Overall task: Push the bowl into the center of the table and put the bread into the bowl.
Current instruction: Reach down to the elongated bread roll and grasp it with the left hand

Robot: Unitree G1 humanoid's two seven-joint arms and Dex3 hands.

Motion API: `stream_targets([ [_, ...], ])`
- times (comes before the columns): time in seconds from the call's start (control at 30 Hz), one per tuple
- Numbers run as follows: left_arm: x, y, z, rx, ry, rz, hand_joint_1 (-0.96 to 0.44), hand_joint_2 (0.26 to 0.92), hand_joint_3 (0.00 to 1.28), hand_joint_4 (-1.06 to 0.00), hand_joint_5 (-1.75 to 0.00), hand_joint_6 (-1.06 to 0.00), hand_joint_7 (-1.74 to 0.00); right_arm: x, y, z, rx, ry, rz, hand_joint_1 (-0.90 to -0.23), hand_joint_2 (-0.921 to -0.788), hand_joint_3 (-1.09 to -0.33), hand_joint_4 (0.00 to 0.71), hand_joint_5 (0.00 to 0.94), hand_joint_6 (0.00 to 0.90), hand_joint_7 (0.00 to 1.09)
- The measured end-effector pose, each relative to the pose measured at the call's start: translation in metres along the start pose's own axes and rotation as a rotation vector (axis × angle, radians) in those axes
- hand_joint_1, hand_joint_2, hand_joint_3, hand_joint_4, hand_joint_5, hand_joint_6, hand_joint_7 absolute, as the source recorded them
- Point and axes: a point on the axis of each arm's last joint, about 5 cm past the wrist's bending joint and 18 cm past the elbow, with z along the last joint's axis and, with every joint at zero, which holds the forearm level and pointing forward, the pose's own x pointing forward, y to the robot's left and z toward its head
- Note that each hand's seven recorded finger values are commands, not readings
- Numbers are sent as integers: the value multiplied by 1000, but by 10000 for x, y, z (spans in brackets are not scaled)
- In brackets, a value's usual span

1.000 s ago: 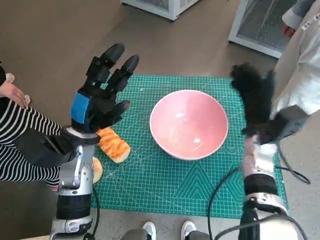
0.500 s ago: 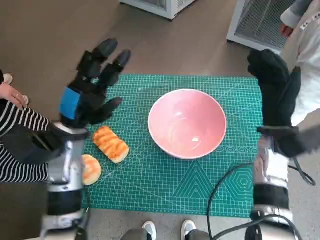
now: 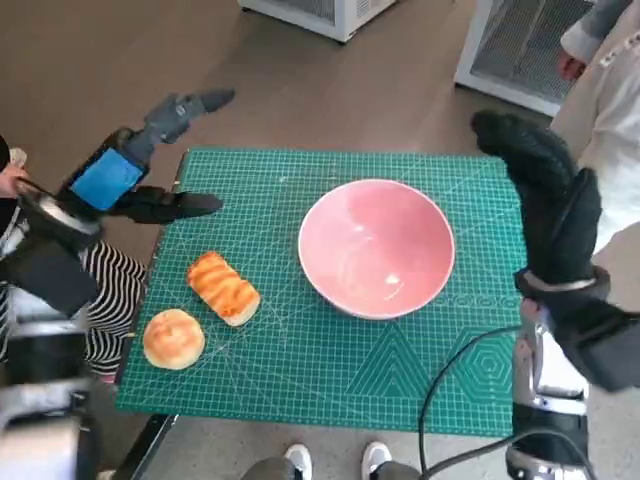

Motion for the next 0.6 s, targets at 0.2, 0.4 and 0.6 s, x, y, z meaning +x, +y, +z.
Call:
stream_targets([
  [0.2, 30, 122, -9, 129, 74, -193, -518, 751, 1, -286, 0, -353, -184, 2, -1, 17, -8, 8, -5, -722, -921, -694, 140, 26, 75, 410],
  [0.4, 72, 118, 17, 198, 127, -335, -456, 724, 0, -287, -1, -405, -103, 0, 3, 14, -4, 18, -14, -716, -921, -694, 143, 23, 78, 419],
  [0.6, 108, 24, 22, 224, 126, -433, -432, 710, 0, -299, -5, -431, -74, 1, 29, 3, 7, 21, -21, -712, -921, -693, 145, 20, 79, 426],
])
